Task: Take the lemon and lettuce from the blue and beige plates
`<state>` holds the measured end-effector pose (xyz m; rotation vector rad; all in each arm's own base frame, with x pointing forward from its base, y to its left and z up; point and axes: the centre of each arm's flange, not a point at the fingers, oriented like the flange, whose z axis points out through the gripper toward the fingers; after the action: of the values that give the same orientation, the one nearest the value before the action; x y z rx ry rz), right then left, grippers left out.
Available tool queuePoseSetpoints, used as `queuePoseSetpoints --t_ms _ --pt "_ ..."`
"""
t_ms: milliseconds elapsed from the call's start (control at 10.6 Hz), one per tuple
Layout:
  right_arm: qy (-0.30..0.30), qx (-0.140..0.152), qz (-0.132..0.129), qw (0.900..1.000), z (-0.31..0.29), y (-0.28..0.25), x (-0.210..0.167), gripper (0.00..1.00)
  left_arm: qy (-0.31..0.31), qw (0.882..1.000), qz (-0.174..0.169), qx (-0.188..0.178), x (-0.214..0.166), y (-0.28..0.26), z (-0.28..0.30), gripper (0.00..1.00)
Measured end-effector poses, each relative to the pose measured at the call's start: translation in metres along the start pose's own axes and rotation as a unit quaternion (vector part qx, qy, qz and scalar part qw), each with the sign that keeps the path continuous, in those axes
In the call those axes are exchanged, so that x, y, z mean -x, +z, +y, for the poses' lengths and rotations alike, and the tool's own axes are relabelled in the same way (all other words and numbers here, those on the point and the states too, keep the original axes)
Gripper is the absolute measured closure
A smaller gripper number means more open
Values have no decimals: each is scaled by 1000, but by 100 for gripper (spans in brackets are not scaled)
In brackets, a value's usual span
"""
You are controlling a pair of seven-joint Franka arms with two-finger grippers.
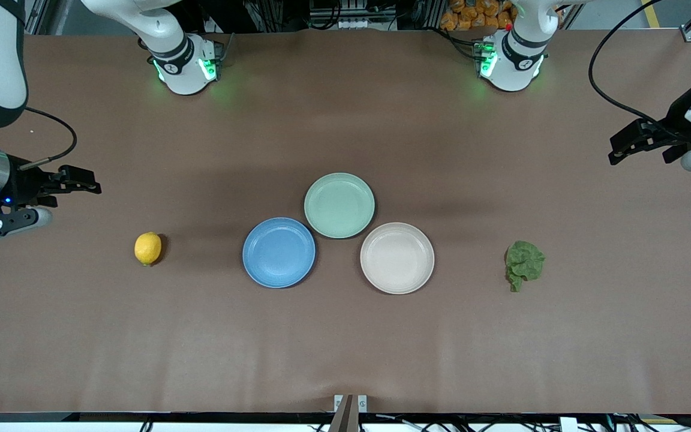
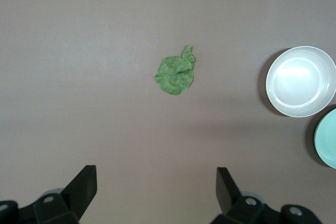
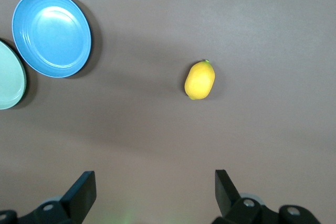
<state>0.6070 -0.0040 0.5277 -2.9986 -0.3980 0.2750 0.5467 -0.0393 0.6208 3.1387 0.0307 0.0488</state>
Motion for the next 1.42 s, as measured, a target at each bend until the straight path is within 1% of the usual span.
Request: queuePoseSetpoints --t_ms 189,378,662,757,851,946,1135,1419 --pt "-16 17 5 1000 -11 -7 -4 0 8 1000 1 1 1 -1 9 0" --pt "-22 29 24 999 -15 -28 -4 0 8 1000 6 1 0 -6 9 0" --pt "-9 32 49 998 1 -56 13 0 5 1000 7 1 0 -7 6 0" --pt "-5 35 63 997 6 -65 17 0 4 1000 6 1 0 -6 5 0" --pt "-5 41 83 996 8 -73 18 0 3 1000 6 1 -1 -6 4 0" --pt "-7 44 96 994 6 -79 19 0 2 1000 6 1 -1 -6 3 0" --pt "-7 51 111 992 6 -90 25 0 2 1000 5 1 -1 -5 2 0" --pt "11 52 132 990 21 -112 47 0 2 1000 3 1 -3 -2 2 0"
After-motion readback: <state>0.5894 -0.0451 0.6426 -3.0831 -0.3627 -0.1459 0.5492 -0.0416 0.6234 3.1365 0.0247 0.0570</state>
